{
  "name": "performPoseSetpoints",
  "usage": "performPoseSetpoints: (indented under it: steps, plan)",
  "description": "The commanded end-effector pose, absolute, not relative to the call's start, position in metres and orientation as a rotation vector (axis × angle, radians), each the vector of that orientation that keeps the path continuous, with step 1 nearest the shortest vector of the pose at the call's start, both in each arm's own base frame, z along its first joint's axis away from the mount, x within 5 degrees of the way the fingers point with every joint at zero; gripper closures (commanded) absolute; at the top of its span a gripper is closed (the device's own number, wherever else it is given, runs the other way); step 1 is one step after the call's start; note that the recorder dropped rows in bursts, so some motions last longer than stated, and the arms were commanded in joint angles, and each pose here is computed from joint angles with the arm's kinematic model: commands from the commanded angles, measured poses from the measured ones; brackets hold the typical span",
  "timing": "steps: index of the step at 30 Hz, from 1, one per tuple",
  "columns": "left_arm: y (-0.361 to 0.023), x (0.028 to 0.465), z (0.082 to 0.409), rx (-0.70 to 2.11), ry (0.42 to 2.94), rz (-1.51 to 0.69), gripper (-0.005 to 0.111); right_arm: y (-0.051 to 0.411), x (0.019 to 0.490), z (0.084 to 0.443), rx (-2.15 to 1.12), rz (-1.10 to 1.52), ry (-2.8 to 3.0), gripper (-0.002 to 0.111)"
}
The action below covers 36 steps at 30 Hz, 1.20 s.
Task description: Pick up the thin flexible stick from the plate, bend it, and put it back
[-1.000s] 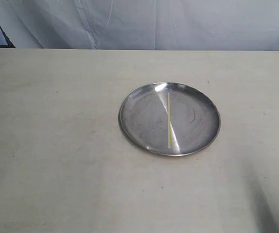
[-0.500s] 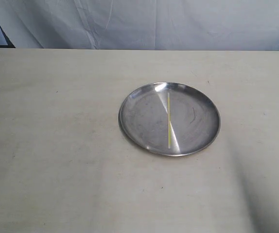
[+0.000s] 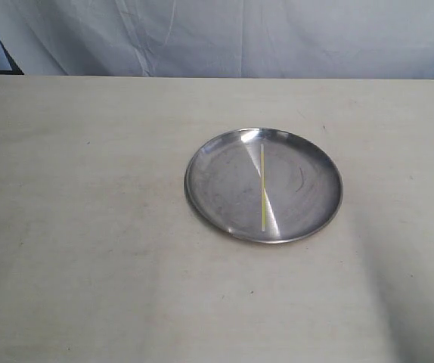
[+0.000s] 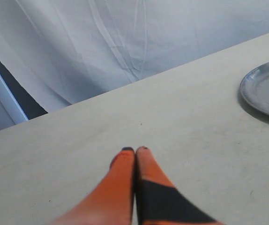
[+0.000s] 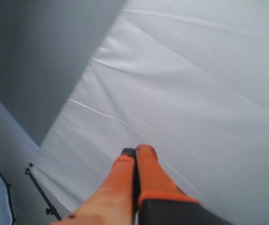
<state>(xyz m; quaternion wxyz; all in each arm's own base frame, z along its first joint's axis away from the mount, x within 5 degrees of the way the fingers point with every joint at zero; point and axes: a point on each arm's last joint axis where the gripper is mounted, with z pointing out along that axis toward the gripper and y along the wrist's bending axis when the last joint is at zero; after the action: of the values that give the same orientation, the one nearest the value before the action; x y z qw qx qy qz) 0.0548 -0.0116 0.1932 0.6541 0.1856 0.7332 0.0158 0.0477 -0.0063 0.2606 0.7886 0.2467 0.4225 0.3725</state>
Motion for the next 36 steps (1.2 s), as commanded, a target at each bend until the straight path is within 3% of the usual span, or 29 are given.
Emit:
performPoseSetpoints:
  steps: [1,10,17,22,29,36]
  plan:
    - [-0.012,0.054,0.193,0.418,1.655,0.026,0.107,-0.005,0.057,0.246,0.749,0.907,1.110,0.109]
    - [-0.012,0.054,0.193,0.418,1.655,0.026,0.107,0.005,0.096,0.298,0.606,0.587,1.656,0.109]
    - [-0.012,0.054,0.193,0.418,1.655,0.026,0.107,0.042,0.208,0.322,0.170,0.318,2.239,0.109]
    - [-0.012,0.054,0.193,0.418,1.655,0.026,0.107,0.077,0.296,0.298,-0.119,0.207,2.485,0.106]
    - [-0.012,0.054,0.193,0.418,1.655,0.026,0.107,0.116,0.372,0.238,-0.288,0.225,2.780,0.053]
    - [-0.012,0.054,0.193,0.418,1.655,0.026,0.107,0.127,0.391,0.179,-0.238,0.210,2.936,0.052]
